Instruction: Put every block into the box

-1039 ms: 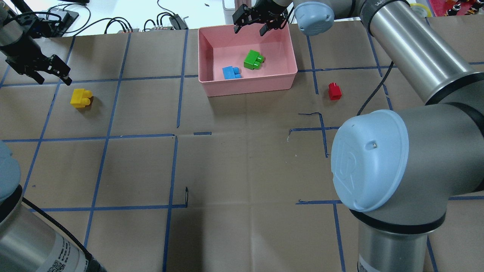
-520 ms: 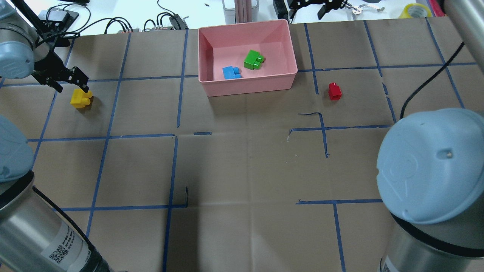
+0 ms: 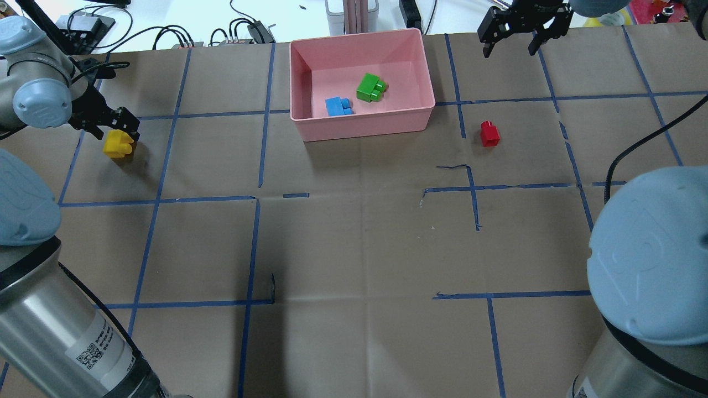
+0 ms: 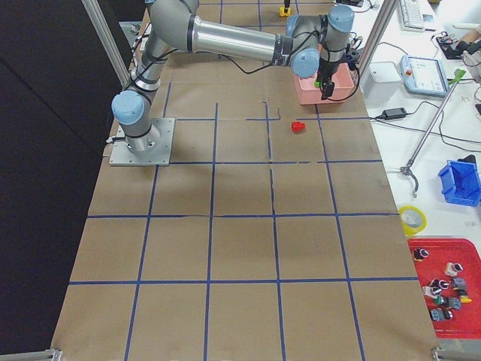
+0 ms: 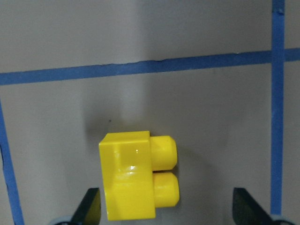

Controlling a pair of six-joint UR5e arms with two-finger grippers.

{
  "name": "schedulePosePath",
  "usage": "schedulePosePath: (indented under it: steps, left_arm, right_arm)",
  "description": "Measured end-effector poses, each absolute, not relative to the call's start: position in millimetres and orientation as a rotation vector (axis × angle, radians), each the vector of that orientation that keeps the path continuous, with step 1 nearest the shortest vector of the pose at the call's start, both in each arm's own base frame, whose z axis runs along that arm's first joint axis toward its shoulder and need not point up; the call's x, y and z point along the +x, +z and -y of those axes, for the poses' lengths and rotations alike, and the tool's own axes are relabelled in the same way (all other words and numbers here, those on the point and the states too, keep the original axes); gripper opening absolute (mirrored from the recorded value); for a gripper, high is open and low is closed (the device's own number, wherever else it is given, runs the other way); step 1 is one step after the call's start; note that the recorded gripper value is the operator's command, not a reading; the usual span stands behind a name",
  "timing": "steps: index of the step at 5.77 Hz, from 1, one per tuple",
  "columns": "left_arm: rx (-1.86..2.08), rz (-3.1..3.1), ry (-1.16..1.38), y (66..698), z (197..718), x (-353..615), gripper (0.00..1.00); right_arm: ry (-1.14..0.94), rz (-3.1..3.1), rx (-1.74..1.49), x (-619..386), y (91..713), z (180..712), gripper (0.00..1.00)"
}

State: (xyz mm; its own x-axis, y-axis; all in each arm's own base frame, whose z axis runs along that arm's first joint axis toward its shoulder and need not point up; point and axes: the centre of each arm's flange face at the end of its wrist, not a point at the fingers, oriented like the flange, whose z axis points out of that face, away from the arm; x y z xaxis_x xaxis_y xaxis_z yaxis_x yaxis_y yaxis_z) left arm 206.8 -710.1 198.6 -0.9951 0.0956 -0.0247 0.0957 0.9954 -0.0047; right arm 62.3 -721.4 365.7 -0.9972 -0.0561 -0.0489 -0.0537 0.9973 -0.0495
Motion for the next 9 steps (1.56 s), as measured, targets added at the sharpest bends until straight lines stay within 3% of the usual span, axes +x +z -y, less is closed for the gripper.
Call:
schedulePosePath:
  steps: [2, 5, 6, 7, 9]
  left_arm:
    - [0.181, -3.117, -0.019, 180, 712, 211, 0.94]
    - [0.193, -3.121, -0.044, 179, 713, 215, 0.43]
    - [0.189, -3.121, -0.05, 180, 713, 218, 0.3]
    - [0.188, -3.12, -0.056, 183, 713, 219, 0.21]
    - [0.198, -3.097, -0.096, 218, 718, 217, 0.15]
  right_arm:
    - [0.01, -3.125, -0.066, 60, 309, 702, 0.93]
    - [0.035, -3.124, -0.012, 63, 243, 687, 0.93]
    - [0.055, -3.12, -0.008, 64, 222, 682, 0.94]
    - [0.06, -3.116, -0.007, 65, 205, 677, 0.93]
    - [0.051, -3.112, -0.006, 65, 190, 677, 0.89]
